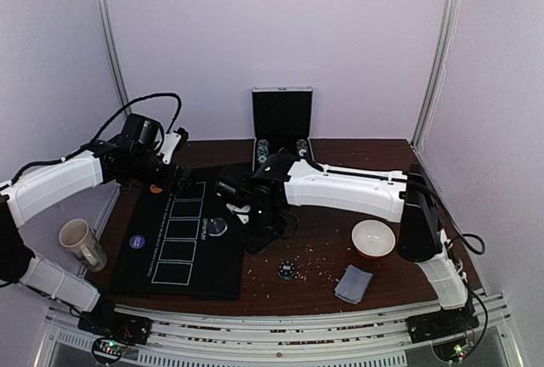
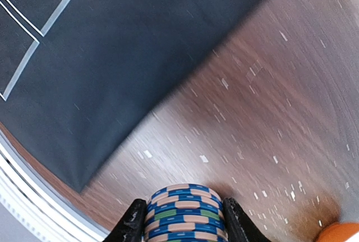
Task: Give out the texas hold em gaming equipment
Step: Move the poker table mat to the center of the board.
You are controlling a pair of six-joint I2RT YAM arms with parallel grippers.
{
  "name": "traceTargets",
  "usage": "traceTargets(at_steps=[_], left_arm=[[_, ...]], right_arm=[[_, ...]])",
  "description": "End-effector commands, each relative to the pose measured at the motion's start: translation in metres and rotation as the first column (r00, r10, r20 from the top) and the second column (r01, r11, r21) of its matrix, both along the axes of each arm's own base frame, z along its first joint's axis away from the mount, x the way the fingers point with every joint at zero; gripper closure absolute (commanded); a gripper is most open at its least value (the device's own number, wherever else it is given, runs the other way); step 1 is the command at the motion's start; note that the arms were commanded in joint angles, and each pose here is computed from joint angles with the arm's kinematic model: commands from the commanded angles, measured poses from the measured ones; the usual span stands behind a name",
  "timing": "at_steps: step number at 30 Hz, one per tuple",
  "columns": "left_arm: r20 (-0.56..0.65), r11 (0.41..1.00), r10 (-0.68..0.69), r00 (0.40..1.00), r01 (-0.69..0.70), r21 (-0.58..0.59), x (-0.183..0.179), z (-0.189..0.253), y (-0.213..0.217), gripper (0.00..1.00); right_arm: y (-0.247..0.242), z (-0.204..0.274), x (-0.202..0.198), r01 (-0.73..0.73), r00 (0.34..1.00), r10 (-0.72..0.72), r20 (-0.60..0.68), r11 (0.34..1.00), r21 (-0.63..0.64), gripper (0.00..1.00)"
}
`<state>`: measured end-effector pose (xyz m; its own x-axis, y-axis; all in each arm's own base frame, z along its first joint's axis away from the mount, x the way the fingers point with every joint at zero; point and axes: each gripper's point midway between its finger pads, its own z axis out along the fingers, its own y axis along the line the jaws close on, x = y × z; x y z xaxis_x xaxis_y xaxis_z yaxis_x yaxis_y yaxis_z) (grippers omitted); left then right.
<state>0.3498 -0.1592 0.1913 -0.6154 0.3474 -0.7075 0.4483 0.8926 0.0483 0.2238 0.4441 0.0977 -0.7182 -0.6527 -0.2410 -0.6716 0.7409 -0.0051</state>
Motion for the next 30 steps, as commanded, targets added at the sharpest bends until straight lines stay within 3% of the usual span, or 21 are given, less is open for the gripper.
traceTargets(at_steps=[1,10,30], left_arm=[[-0.016,0.994,0.106,0.994,-0.106,-0.009,0.014,-0.006,0.024,0.07],[-0.045,0.990,0.143,0.989,-0.142,0.015,0.017,-0.023,0.035,0.07],[-0.046,0.990,0.137,0.989,-0.136,0.031,0.020,-0.025,0.035,0.07]], right_arm=[[0.020,-0.006,-0.004,-0.032,0.999,0.032,-0.007,0.999,0.006,1.00],[0.070,-0.032,0.003,-0.017,1.000,0.017,0.004,0.995,0.101,1.00],[0.101,-0.082,-0.016,-0.015,1.000,0.018,-0.022,0.992,0.124,1.00]])
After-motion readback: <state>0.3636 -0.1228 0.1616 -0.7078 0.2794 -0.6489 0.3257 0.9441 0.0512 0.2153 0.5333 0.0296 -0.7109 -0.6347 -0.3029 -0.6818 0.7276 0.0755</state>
